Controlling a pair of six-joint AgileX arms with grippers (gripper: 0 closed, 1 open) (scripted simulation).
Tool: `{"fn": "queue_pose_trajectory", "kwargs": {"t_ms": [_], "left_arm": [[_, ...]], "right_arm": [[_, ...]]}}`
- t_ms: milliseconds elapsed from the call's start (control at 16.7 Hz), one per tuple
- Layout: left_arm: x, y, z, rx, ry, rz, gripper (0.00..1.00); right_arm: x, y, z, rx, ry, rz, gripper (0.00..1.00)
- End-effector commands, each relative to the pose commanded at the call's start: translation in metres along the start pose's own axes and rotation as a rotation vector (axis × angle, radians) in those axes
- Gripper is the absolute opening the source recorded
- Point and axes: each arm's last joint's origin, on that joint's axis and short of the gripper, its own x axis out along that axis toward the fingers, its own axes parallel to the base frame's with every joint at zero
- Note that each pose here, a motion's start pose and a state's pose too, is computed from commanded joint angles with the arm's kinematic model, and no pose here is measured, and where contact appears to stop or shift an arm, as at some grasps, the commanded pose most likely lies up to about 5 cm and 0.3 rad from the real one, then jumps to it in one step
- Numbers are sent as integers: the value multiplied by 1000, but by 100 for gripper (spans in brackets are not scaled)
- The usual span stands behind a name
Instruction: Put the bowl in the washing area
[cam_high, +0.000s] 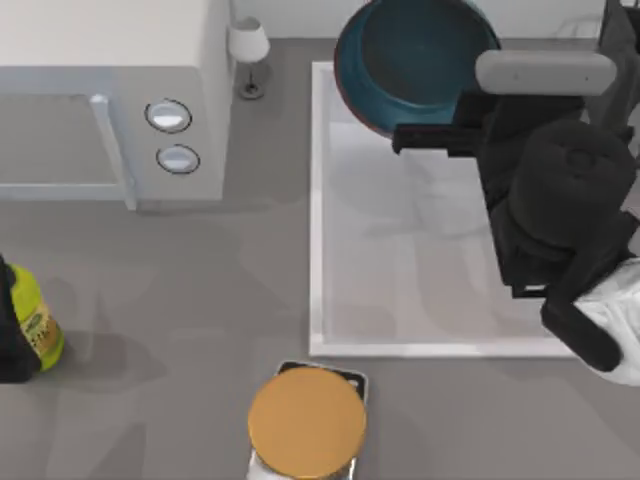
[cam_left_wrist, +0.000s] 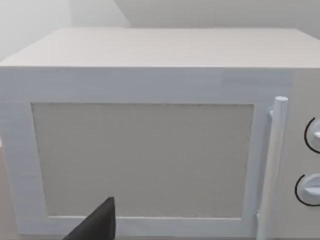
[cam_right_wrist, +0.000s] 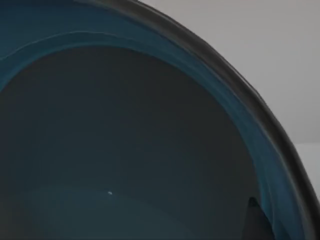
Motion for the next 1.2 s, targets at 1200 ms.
{"fn": "queue_pose_trajectory", "kwargs": {"t_ms": [1200], "left_arm": [[0, 0, 0, 0, 0, 0, 100]], "right_arm": [[-8, -19, -134, -54, 24, -37, 30]]}}
